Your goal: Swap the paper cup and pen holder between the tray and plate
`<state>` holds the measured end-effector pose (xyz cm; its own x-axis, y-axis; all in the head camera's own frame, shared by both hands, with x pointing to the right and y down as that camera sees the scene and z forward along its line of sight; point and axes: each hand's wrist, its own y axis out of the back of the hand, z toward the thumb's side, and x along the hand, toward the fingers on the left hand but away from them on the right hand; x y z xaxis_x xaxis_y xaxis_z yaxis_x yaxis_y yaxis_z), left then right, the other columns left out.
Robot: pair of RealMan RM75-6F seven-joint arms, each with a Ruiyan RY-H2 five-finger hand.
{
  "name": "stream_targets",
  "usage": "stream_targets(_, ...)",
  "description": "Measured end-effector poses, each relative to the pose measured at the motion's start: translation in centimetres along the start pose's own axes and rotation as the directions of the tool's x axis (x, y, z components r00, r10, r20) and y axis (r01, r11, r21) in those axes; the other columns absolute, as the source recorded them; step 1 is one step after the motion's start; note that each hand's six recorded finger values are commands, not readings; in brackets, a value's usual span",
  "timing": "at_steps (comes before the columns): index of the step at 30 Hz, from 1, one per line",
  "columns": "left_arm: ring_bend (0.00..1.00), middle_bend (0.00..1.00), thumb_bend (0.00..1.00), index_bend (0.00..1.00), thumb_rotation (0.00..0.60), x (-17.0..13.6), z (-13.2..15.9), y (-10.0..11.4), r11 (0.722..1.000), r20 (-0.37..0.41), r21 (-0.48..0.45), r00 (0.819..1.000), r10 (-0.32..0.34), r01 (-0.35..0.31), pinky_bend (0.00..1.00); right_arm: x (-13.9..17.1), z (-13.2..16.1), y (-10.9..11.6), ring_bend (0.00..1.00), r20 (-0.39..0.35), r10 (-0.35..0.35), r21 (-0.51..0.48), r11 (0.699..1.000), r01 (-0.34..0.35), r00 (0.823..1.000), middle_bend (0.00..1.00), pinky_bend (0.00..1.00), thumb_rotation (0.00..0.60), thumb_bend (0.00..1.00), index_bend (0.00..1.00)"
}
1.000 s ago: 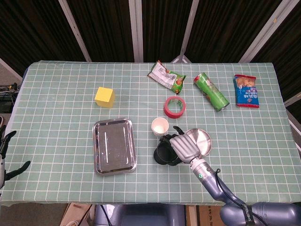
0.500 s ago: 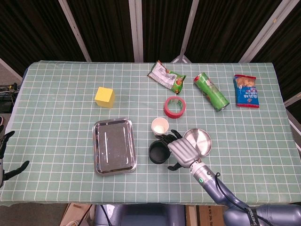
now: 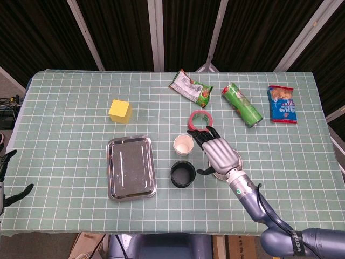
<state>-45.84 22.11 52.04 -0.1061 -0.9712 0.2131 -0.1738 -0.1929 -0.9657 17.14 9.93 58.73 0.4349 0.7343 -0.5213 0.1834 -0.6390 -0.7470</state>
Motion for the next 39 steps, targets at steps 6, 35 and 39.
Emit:
stream_targets(6,0.00,0.00,0.07,0.18,0.600,0.3,-0.2,-0.2,1.000,-0.013,0.009,1.000,0.001,-0.001,0.01,-3.1,-1.7,-0.3,0.06,0.059,0.033,-0.021,0.999,-0.032,0.998,0.11,0.01,0.600,0.05,0.05)
stream_targets(35,0.00,0.00,0.07,0.18,0.600,0.9,-0.7,-0.6,1.000,-0.033,0.016,0.999,-0.011,0.011,0.01,-8.2,-1.8,-5.8,0.16,0.063,0.118,-0.059,0.992,-0.114,0.991,0.11,0.01,0.600,0.05,0.07)
stream_targets(39,0.00,0.00,0.07,0.18,0.600,1.0,-0.8,-0.7,1.000,-0.039,0.016,0.999,-0.018,0.019,0.01,-8.5,-1.6,-5.8,0.19,0.065,0.105,-0.085,0.991,-0.099,0.992,0.11,0.01,0.600,0.05,0.09)
